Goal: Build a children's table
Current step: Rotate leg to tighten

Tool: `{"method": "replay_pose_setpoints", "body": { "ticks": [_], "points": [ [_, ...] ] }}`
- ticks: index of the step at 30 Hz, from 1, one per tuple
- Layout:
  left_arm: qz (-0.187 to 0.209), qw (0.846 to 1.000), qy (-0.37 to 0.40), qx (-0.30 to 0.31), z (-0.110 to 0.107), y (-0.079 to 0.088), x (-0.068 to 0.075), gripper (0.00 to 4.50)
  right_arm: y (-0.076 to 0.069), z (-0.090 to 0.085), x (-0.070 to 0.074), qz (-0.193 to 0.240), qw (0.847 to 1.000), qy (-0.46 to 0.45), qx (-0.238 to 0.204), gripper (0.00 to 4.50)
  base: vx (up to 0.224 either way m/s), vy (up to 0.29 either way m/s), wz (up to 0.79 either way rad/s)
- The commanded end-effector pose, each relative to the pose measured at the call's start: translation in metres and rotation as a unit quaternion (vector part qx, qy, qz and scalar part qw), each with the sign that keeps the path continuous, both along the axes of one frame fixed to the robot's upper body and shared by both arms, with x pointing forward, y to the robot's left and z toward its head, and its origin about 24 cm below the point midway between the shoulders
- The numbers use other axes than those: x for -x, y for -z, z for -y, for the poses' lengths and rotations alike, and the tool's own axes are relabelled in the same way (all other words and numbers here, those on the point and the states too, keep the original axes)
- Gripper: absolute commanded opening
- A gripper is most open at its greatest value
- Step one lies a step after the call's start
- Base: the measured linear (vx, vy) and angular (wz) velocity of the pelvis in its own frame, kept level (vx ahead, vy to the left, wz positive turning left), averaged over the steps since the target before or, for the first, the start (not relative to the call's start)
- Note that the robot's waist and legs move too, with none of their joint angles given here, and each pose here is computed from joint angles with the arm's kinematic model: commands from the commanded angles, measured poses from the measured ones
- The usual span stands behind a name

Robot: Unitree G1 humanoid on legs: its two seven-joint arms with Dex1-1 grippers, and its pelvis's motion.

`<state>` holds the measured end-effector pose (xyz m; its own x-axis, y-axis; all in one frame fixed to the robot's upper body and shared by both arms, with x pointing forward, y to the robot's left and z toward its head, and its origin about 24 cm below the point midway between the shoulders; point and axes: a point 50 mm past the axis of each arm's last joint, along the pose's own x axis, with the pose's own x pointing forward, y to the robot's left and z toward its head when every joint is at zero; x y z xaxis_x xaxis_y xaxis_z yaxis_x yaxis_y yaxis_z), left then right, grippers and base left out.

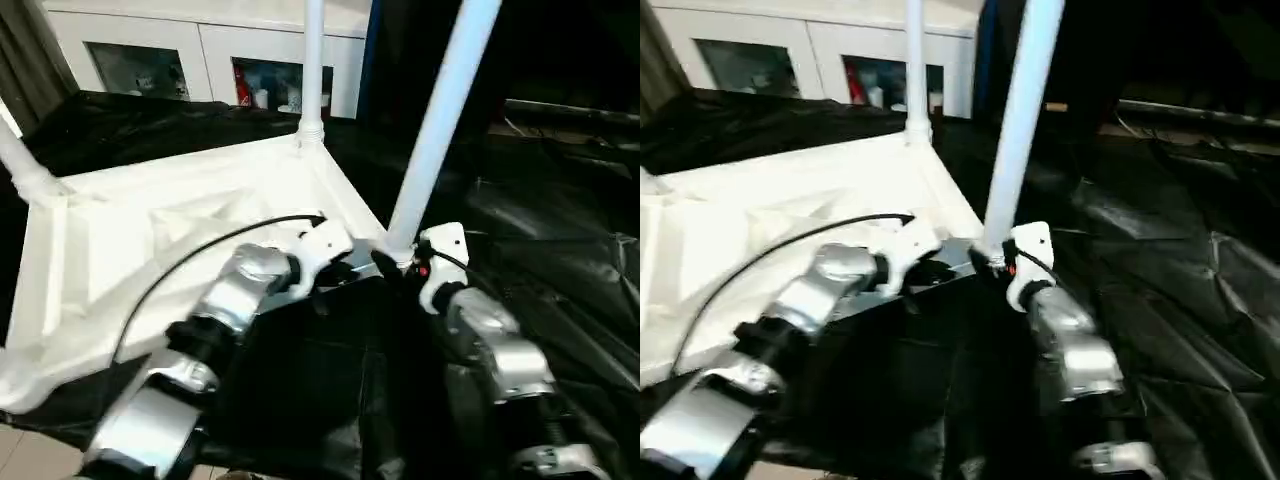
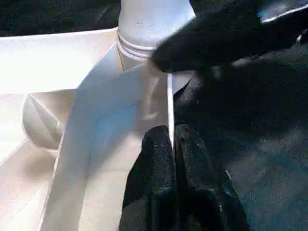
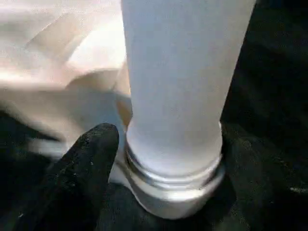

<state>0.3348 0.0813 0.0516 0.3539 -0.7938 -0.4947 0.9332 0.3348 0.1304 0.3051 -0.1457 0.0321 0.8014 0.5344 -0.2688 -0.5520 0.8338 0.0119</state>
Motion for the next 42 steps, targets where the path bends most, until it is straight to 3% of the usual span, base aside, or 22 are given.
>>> {"method": "replay_pose_setpoints", "body": {
  "ticks": [1, 8, 18, 29, 31, 36, 39, 40, 42],
  "points": [
    [-0.025, 0.999, 0.043, 0.011, -0.002, 0.010, 0.011, 0.00, 0.004, -0.009, 0.010, -0.016, 0.997, -0.078, -0.004, 3.56, 0.000, 0.000, 0.00],
    [-0.059, 0.991, 0.116, 0.022, -0.022, 0.007, 0.022, 0.00, -0.015, 0.008, 0.021, -0.011, 0.983, -0.181, -0.029, 3.56, 0.000, 0.000, 0.00],
    [-0.081, 0.985, 0.148, 0.023, -0.031, 0.005, 0.027, 0.00, -0.024, 0.017, 0.032, -0.014, 0.966, -0.253, -0.046, 3.56, 0.000, 0.000, 0.00],
    [-0.082, 0.985, 0.148, 0.026, -0.032, 0.004, 0.027, 0.00, -0.022, 0.015, 0.033, -0.022, 0.964, -0.258, -0.053, 2.71, 0.000, 0.000, 0.00],
    [-0.078, 0.986, 0.144, 0.026, -0.032, 0.004, 0.026, 0.00, -0.020, 0.014, 0.034, -0.027, 0.966, -0.252, -0.054, 2.44, 0.000, 0.000, 0.00],
    [-0.036, 0.996, 0.071, 0.039, -0.024, 0.000, 0.011, 0.00, 0.000, 0.013, 0.025, -0.025, 0.989, -0.142, -0.012, 2.12, 0.000, 0.000, 0.00],
    [-0.029, 0.997, 0.051, 0.045, -0.019, -0.001, 0.008, 0.00, 0.005, 0.010, 0.023, -0.031, 0.994, -0.102, -0.020, 2.02, 0.000, 0.000, 0.00],
    [-0.022, 0.998, 0.031, 0.046, -0.014, -0.001, 0.005, 0.00, 0.009, 0.006, 0.019, -0.028, 0.999, -0.037, -0.028, 2.00, 0.000, 0.000, 0.00],
    [-0.020, 0.998, 0.020, 0.047, -0.011, -0.001, 0.003, 0.00, 0.012, 0.004, 0.017, -0.031, 0.999, -0.001, -0.032, 1.99, 0.000, 0.000, 0.00]
  ]
}}
